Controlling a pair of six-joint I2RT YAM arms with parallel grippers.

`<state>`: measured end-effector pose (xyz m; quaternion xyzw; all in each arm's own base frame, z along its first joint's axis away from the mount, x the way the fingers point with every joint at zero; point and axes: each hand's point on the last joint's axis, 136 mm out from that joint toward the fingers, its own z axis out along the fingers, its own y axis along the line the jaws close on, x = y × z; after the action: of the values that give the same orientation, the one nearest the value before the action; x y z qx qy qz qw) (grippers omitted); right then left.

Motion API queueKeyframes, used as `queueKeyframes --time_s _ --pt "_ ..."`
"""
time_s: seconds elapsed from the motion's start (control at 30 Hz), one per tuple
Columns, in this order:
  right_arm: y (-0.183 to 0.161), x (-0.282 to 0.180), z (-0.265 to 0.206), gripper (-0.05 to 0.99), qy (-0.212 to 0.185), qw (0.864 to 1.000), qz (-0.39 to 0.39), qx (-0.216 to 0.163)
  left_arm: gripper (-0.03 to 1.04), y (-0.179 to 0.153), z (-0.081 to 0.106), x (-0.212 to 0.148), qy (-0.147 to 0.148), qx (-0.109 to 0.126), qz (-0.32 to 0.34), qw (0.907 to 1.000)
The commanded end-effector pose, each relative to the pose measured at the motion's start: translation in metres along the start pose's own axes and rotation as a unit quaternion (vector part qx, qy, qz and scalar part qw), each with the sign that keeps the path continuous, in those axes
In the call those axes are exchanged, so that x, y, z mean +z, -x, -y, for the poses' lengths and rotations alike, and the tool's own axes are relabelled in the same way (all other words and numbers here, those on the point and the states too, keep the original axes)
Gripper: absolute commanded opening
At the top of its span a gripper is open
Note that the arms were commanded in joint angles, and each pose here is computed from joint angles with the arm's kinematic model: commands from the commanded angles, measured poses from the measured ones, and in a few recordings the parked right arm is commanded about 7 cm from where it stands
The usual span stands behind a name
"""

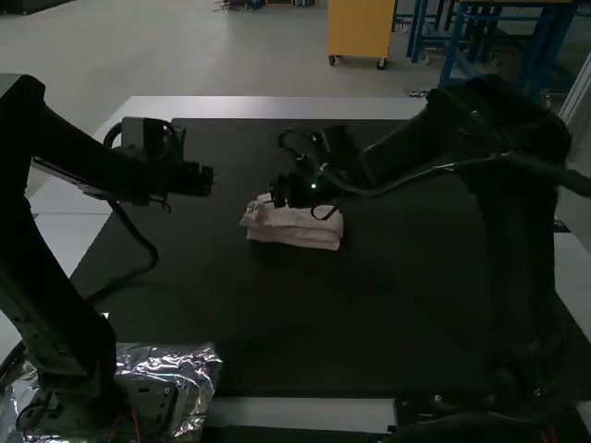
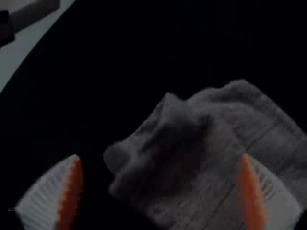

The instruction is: Fold the towel.

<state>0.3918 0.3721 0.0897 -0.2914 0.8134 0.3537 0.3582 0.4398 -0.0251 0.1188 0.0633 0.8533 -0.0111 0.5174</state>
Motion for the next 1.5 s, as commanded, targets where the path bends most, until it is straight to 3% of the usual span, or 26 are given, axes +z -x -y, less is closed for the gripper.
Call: queueKeyframes --time_s 0.0,0.03,0.43,0.83,0.97,1.1,1.13,1.33,1.37,1.47 --pt "0.039 -0.031 0.007 0.14 -0.023 0.997 0.071 -0.031 0.97 0.016 -0.003 -0.007 0.007 0.001 0.023 0.9997" --pt "0.045 -0.036 0.011 -0.03 -0.025 0.995 0.095 -0.03 0.97 0.016 -0.003 -0.007 0.008 0.001 0.024 0.9997" --pt "-0.021 -0.006 0.047 -0.03 -0.037 0.999 0.034 0.011 0.97 0.03 -0.021 -0.014 0.058 0.002 0.038 0.9976" --pt "-0.077 0.027 0.067 -0.03 -0.041 0.999 -0.009 0.03 0.97 0.09 -0.02 -0.059 0.063 0.006 0.096 0.9934" --pt "-0.072 0.024 0.069 -0.02 -0.036 0.999 -0.001 0.037 0.97 0.116 -0.011 -0.084 0.054 0.01 0.126 0.9905" --pt "0.001 -0.012 0.058 -0.01 -0.035 0.997 0.071 0.025 0.97 0.136 -0.006 -0.111 0.051 0.02 0.155 0.9864" --pt "0.02 -0.027 0.056 0.08 -0.039 0.995 0.09 0.02 0.97 0.14 -0.006 -0.118 0.052 0.022 0.162 0.9851" --pt "0.128 -0.142 0.04 0.87 -0.073 0.975 0.208 -0.009 0.97 0.179 -0.007 -0.183 0.066 0.043 0.246 0.9661" --pt "0.142 -0.163 0.034 0.91 -0.077 0.971 0.226 -0.016 0.97 0.184 -0.007 -0.193 0.067 0.044 0.258 0.9627" --pt "0.169 -0.223 0.021 0.91 -0.097 0.958 0.268 -0.03 0.97 0.194 -0.008 -0.223 0.073 0.046 0.292 0.9524"
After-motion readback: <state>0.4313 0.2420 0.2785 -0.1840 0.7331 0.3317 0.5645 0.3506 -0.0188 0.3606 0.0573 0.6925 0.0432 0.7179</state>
